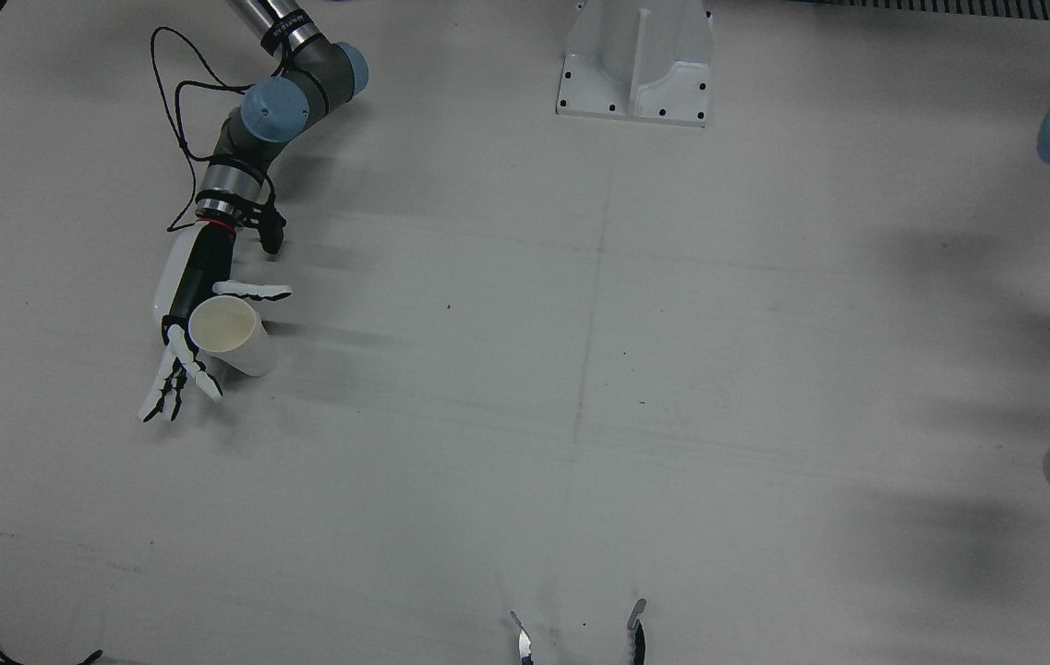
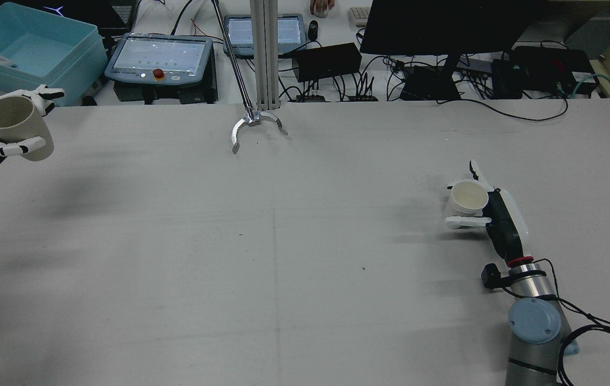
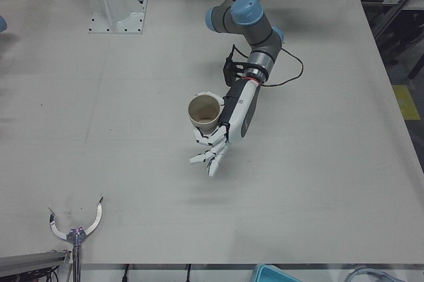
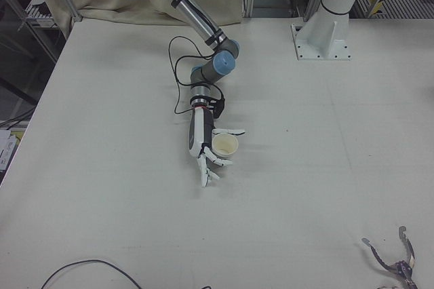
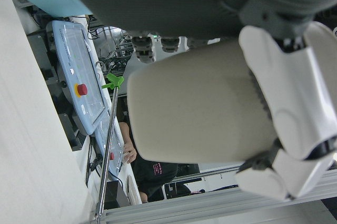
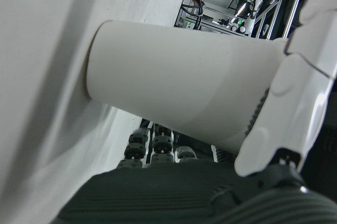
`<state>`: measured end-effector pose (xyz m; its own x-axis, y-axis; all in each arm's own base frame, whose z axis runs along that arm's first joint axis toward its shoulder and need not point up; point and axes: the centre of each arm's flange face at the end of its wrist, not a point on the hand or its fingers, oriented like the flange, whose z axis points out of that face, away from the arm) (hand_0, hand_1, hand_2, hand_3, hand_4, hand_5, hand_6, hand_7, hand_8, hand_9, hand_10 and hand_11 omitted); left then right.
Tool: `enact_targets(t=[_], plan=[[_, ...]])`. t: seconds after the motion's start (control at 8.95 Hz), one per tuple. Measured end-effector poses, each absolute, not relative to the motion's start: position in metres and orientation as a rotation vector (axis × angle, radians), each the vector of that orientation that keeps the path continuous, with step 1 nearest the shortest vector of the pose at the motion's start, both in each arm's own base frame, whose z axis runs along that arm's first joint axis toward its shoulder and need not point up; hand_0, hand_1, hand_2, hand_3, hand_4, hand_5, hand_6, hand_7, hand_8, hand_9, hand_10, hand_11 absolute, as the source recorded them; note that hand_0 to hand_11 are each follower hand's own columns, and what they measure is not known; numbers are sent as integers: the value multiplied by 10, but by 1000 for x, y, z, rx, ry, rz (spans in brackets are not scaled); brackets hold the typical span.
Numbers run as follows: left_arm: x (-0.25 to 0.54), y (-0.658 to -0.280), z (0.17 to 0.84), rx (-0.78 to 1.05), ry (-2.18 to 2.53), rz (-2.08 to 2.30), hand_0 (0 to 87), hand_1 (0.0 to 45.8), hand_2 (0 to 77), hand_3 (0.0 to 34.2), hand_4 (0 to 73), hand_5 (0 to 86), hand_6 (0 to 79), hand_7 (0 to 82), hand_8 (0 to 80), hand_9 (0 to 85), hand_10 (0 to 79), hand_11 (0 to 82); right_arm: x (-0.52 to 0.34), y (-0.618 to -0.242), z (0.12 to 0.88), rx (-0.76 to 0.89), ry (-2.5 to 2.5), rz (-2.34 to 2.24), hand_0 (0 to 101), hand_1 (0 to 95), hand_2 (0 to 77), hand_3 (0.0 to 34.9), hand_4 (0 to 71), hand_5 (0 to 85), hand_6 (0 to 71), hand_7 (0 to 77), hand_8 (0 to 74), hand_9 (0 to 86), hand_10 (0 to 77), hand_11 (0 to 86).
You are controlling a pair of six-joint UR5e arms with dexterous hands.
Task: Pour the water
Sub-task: 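Close the right hand fingers around the second paper cup, then lift the second cup with the right hand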
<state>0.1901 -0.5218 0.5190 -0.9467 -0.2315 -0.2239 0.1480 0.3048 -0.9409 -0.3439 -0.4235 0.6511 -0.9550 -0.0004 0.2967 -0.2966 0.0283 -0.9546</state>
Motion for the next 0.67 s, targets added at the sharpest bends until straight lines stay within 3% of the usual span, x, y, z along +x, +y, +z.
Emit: enact_targets(t=[0.11,0.22,0.34,0.45,0.67], plan=[[190,-522,519,-75,2261,-1682,467,71,475,0,311,584,164,229,38,44,71,98,-344,-424,650,306,-2089,2029,523,136,22,2,262,305,120,55,235,284,191,169],[190,-522,520,-74,2260,-1681,467,71,475,0,311,584,164,224,38,44,71,98,-345,-424,649,304,-2092,2029,522,87,114,0,284,387,245,169,338,387,305,278],[190,-522,520,-74,2260,-1681,467,71,475,0,311,584,164,224,38,44,71,98,-345,-424,648,301,-2095,2029,524,93,87,0,262,453,333,284,344,502,311,431],[190,-522,520,-74,2261,-1680,467,71,475,0,311,584,164,224,38,44,71,98,-345,-424,646,299,-2099,2030,525,87,49,0,262,469,333,420,349,485,300,458],[191,-522,520,-75,2261,-1677,467,71,475,0,311,584,164,229,33,44,71,98,-338,-429,635,310,-2101,2032,542,87,114,0,273,475,415,458,398,529,333,485]])
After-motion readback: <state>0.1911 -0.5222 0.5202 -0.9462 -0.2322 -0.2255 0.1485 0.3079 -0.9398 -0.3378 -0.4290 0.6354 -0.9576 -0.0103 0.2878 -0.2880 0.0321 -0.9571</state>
